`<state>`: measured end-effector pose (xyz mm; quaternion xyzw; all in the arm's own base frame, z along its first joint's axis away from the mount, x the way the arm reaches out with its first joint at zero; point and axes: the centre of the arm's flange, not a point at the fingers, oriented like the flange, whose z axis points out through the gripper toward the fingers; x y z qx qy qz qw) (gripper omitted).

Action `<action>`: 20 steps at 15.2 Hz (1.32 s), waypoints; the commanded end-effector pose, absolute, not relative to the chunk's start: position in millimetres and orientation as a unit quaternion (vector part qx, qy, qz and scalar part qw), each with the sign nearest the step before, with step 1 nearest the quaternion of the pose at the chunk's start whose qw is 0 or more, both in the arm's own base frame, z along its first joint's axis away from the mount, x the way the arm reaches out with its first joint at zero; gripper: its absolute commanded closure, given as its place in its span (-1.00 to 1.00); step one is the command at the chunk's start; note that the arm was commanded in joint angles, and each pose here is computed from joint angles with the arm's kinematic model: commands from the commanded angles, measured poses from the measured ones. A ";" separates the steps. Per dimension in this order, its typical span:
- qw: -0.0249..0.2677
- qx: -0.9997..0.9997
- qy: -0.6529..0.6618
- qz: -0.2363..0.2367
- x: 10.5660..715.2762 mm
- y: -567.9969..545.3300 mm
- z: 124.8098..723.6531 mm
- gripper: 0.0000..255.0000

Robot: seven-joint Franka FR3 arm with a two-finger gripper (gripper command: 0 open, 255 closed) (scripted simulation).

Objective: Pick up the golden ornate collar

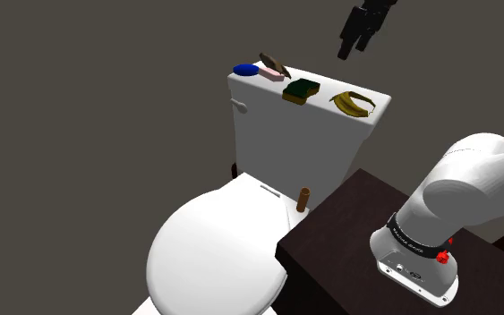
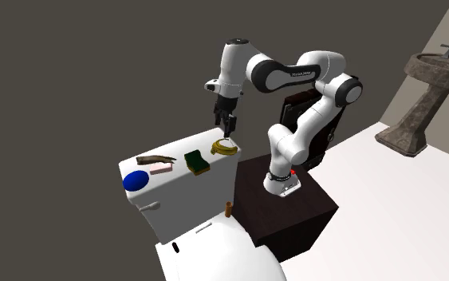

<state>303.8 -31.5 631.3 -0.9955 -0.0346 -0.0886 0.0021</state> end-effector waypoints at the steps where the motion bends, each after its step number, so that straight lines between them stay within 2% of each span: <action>1: 0.002 -0.995 -0.035 -0.089 303.8 -31.5 631.3 -1.00; 9: 0.006 -1.000 -0.013 -0.015 277.8 -36.6 540.2 -1.00; 19: 0.006 -1.000 -0.012 -0.013 277.1 -36.7 498.5 -1.00; 20: 0.006 -1.000 -0.012 -0.013 276.9 -36.4 498.8 1.00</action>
